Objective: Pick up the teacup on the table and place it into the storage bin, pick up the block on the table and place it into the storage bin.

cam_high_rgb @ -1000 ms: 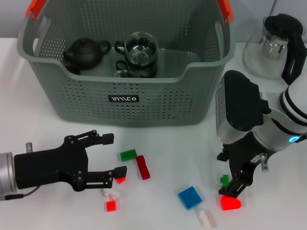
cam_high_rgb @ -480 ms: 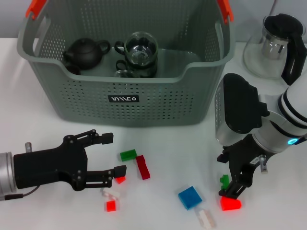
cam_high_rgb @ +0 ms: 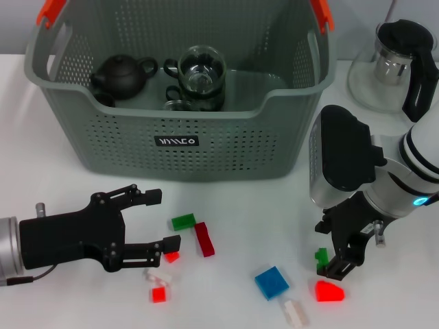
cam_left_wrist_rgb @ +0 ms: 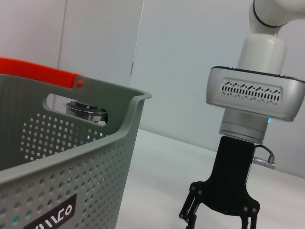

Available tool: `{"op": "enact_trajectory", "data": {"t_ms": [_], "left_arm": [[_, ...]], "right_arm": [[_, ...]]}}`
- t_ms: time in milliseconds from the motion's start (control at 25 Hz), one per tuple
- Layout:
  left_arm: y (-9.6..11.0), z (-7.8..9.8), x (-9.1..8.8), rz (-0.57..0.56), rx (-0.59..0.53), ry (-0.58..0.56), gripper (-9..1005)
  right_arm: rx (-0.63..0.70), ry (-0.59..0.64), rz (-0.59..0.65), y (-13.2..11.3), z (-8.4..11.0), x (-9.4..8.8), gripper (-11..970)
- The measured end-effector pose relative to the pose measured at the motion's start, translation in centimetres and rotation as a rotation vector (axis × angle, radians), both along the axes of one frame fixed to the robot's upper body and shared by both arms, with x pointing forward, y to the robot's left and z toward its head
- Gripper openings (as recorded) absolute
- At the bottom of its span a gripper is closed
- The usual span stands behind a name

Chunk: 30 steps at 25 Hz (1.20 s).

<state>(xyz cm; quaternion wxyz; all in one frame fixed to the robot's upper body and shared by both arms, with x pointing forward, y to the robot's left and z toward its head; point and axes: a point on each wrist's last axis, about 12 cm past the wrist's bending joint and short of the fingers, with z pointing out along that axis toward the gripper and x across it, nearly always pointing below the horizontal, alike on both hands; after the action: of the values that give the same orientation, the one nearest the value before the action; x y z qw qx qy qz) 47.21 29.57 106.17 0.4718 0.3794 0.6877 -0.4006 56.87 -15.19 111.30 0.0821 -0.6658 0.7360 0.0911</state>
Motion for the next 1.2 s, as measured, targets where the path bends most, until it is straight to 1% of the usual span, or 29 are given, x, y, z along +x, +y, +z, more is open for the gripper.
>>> {"op": "enact_trajectory", "data": {"t_ms": [120,360,1200], "left_arm": [[0.0,0.0,0.01,0.0,0.0,0.0,905],[0.0,0.0,0.01,0.0,0.0,0.0,905],[-0.15,-0.31,-0.08,0.003,-0.009,0.011,904]], "right_arm": [[-0.002,0.001,-0.004,0.03,0.03,0.01,838],[-0.002,0.006,0.001,0.17,0.02,-0.08,694],[-0.018,0.018,0.01,0.39,-0.47,-0.3,693]]}}
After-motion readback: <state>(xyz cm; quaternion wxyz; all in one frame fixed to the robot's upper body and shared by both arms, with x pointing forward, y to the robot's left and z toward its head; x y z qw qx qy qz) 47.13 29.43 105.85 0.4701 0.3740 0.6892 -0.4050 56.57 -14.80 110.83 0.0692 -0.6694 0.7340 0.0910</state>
